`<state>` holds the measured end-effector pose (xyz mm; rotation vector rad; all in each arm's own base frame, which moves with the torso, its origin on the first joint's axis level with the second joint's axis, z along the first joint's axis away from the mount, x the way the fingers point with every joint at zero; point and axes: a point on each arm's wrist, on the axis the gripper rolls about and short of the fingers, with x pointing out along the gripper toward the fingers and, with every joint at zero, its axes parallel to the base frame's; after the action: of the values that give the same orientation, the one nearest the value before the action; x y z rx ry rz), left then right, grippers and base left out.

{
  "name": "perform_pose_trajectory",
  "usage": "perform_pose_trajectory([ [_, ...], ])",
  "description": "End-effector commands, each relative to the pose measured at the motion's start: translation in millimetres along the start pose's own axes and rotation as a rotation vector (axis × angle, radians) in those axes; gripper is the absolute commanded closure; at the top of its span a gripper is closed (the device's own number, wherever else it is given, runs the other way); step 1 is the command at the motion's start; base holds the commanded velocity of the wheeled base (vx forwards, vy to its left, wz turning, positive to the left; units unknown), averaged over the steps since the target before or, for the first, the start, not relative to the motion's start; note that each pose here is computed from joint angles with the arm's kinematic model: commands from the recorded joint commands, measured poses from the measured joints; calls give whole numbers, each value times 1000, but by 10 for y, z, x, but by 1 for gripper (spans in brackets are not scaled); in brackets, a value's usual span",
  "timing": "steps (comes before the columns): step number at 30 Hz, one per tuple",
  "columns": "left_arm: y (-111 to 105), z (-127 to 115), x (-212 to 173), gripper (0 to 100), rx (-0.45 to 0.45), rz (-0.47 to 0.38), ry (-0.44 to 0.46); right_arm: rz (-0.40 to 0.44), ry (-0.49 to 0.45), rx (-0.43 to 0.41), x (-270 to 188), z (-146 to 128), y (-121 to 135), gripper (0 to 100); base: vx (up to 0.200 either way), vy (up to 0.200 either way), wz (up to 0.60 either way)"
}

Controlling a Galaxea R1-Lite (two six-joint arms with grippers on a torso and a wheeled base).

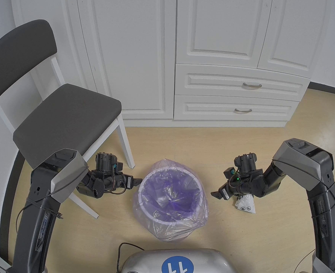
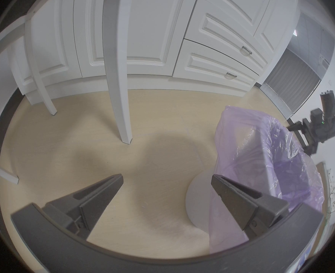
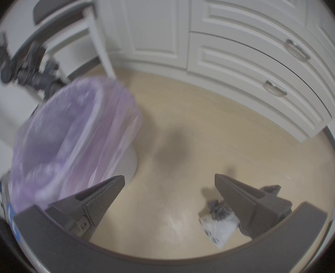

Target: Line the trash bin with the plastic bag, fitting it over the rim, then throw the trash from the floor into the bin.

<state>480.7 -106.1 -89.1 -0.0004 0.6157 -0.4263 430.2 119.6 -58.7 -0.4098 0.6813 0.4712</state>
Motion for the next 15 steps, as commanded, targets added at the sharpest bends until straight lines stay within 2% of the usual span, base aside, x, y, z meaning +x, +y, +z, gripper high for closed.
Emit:
perform_pose_trajectory([
  [1, -8, 9, -55, 0, 10, 27, -15, 33, 64, -125, -418, -56, 75, 0, 0, 0, 0],
  [3, -15, 7, -50, 0, 11, 26, -15, 58, 84, -165, -476, -118, 126, 0, 0, 0, 0],
  [6, -14, 9, -45, 0, 11, 26, -16, 120, 100, -216, -487, -177, 333, 0, 0, 0, 0],
  [8, -14, 10, -45, 0, 11, 26, -18, 156, 79, -210, -443, -142, 445, 0, 0, 0, 0],
  [10, -14, 6, -47, 0, 10, 26, -19, 184, 52, -97, -378, -62, 497, 0, 0, 0, 0],
  [11, -14, 8, -47, 0, 11, 26, -21, 186, 52, -85, -377, -58, 502, 0, 0, 0, 0],
  [12, -7, 8, -51, 0, 10, 27, -30, 213, 30, 36, -350, 65, 587, 0, 0, 0, 0],
  [14, 1, 5, -50, 0, 7, 28, -35, 220, 18, 107, -299, 127, 592, 0, 0, 0, 0],
  [15, 1, 9, -49, 0, 8, 28, -36, 218, 16, 110, -266, 121, 574, 0, 0, 0, 0],
])
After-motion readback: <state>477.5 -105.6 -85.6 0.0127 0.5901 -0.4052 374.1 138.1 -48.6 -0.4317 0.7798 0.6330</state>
